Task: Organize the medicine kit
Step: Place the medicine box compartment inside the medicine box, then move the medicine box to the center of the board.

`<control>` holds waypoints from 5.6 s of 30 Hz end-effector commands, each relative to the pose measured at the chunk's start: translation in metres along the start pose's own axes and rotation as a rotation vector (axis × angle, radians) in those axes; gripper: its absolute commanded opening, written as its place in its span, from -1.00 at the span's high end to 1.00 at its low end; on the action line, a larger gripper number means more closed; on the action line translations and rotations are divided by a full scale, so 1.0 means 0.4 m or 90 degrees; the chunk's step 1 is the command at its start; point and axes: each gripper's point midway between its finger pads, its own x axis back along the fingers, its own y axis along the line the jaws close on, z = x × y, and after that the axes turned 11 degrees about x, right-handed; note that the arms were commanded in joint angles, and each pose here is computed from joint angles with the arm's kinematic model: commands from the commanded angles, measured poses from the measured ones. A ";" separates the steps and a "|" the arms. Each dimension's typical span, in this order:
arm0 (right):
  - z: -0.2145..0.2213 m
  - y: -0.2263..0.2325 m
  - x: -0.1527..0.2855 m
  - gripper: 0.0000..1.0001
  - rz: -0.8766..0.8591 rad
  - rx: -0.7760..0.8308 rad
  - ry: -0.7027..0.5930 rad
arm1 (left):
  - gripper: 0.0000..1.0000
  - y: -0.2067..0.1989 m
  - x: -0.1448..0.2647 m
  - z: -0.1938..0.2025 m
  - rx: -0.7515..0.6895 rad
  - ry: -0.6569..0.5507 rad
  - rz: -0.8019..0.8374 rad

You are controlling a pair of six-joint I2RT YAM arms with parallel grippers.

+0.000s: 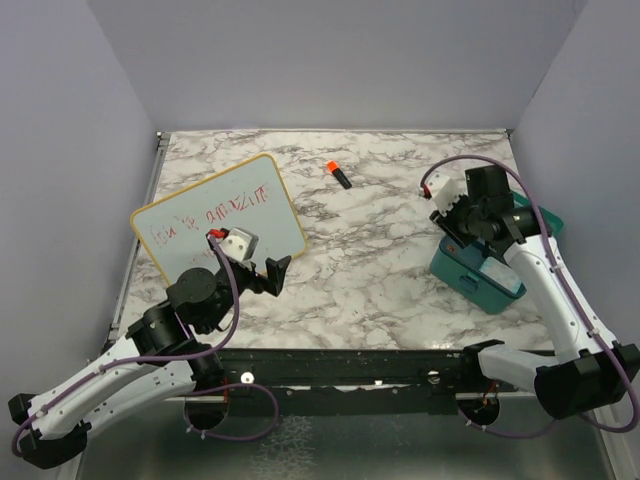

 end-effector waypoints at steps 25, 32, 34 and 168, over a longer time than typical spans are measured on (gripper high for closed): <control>0.277 -0.058 -0.004 0.31 0.194 -0.253 0.366 | -0.98 -0.019 0.010 -0.009 0.013 -0.010 0.032; 0.305 0.008 -0.060 0.31 0.124 -0.253 0.395 | -0.98 -0.019 0.008 -0.006 0.012 -0.007 0.031; 0.307 0.013 -0.069 0.31 0.118 -0.255 0.396 | -0.98 -0.018 0.009 -0.007 0.013 -0.008 0.030; -0.100 -0.182 0.216 -0.46 0.289 -0.715 -0.292 | 1.00 -0.470 -0.710 0.291 0.040 0.197 0.088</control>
